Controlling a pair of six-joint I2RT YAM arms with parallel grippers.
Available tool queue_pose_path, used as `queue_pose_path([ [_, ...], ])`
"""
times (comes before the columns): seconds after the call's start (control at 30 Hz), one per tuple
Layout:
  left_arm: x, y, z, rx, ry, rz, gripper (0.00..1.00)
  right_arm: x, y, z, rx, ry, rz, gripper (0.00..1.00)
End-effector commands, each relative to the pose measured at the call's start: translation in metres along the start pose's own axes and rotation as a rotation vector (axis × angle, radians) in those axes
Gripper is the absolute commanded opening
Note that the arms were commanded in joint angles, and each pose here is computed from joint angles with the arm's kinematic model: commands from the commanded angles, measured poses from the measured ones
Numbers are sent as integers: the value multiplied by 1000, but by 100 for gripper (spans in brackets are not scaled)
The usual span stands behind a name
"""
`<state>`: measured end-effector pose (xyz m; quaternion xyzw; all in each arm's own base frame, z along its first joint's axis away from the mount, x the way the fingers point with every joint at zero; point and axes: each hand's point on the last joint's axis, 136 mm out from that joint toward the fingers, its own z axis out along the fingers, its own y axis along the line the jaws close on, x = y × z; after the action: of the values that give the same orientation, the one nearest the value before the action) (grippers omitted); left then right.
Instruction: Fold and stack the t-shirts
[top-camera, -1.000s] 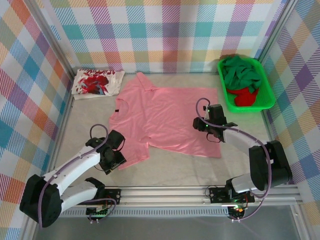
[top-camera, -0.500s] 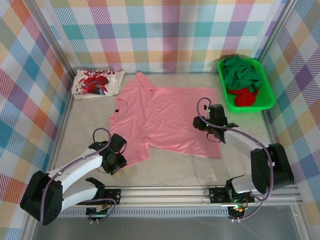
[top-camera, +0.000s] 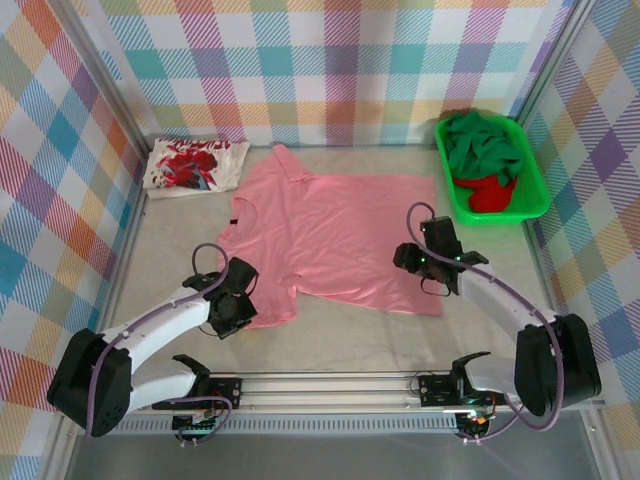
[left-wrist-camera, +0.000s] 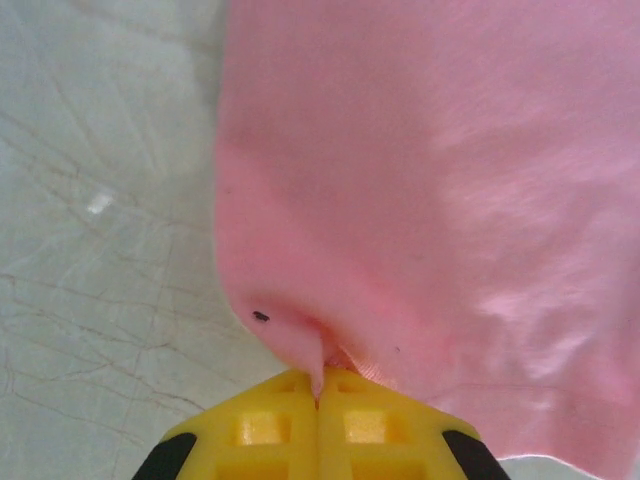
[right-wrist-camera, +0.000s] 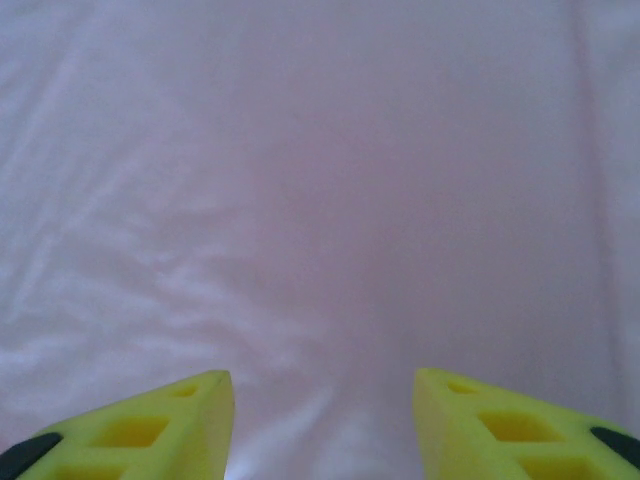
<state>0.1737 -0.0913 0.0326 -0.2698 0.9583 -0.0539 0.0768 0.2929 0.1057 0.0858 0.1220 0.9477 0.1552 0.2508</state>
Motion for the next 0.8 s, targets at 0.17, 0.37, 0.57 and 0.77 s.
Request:
queue_pose_path([
  [0.17, -15, 3, -24, 37, -117, 12, 0, 101, -72, -71, 346, 320, 386, 52],
  [0.37, -20, 9, -26, 15, -142, 16, 0, 126, -91, -53, 281, 395, 587, 51],
  [0.57, -24, 11, -32, 39, -178, 6, 0, 119, -91, -32, 247, 362, 608, 50],
  [0.77, -21, 16, -30, 52, -183, -11, 0, 105, -84, -27, 189, 294, 633, 48],
])
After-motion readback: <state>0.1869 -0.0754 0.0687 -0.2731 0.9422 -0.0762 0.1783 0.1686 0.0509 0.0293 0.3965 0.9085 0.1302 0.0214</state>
